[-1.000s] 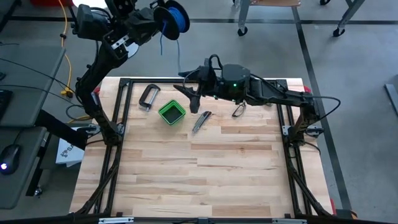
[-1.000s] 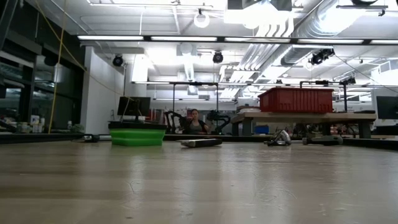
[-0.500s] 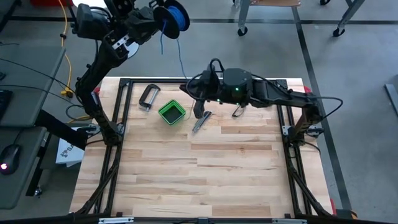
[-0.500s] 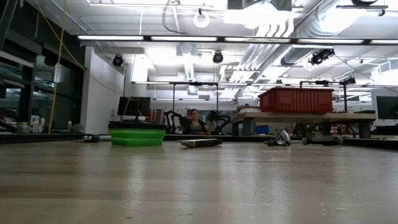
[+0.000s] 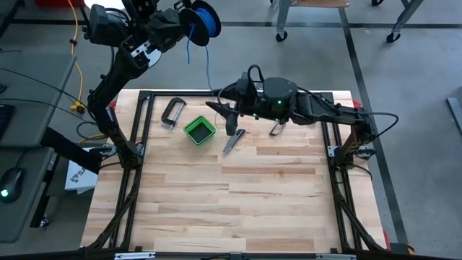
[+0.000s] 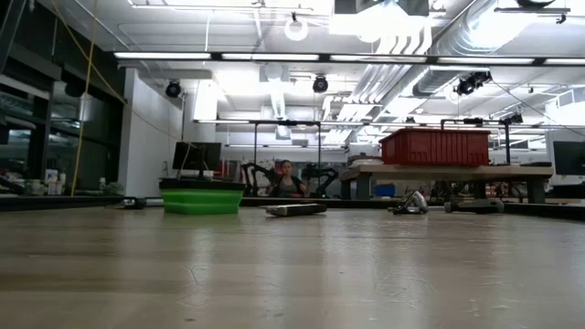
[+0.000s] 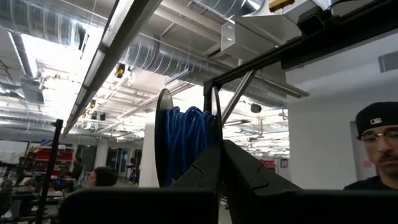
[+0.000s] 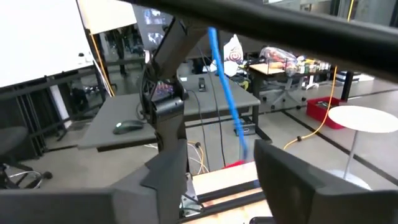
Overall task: Coil cords
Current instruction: Coil the blue wire onto the spool
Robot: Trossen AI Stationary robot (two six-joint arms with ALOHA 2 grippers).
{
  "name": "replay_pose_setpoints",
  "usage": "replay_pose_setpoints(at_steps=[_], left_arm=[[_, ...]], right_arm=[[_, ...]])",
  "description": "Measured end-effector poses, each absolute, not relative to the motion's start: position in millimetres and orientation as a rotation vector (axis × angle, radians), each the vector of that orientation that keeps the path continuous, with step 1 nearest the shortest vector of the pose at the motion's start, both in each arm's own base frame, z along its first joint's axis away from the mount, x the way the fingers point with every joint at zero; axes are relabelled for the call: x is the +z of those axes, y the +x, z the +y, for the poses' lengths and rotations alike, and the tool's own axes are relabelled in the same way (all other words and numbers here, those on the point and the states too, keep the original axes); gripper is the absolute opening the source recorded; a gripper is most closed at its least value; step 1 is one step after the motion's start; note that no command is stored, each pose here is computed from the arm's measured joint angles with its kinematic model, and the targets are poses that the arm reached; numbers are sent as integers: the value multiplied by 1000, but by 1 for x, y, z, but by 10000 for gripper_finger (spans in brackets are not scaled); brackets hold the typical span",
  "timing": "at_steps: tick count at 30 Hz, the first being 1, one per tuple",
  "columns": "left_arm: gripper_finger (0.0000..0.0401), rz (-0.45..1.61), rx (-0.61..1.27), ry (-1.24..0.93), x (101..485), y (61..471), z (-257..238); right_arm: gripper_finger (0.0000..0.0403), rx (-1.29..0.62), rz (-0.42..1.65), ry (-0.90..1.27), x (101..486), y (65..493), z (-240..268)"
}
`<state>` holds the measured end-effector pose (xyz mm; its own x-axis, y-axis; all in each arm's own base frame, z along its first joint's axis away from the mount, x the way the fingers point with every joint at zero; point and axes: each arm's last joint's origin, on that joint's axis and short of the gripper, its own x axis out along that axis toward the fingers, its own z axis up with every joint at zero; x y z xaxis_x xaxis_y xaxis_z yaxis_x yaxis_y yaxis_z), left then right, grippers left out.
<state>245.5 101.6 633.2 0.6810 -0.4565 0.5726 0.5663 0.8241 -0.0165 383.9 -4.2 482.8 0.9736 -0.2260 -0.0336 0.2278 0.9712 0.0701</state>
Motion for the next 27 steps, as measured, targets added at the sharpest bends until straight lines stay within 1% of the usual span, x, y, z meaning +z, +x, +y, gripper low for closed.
replay_pose_setpoints(at_steps=[2, 4, 14, 21, 27], left_arm=[[1, -585, -579, -200, 633, 246, 102], [1, -586, -579, -200, 633, 246, 102], [1, -589, -583, -205, 633, 247, 99], [1, -589, -585, -206, 633, 247, 99], [1, -590, -585, -206, 633, 247, 99]], right_arm=[[197, -233, 27, 57, 483, 384, -4], [200, -235, 33, 26, 483, 384, -4], [186, -288, 30, -9, 483, 384, -6], [186, -198, 15, 16, 485, 384, -3], [186, -175, 14, 43, 484, 384, -3]])
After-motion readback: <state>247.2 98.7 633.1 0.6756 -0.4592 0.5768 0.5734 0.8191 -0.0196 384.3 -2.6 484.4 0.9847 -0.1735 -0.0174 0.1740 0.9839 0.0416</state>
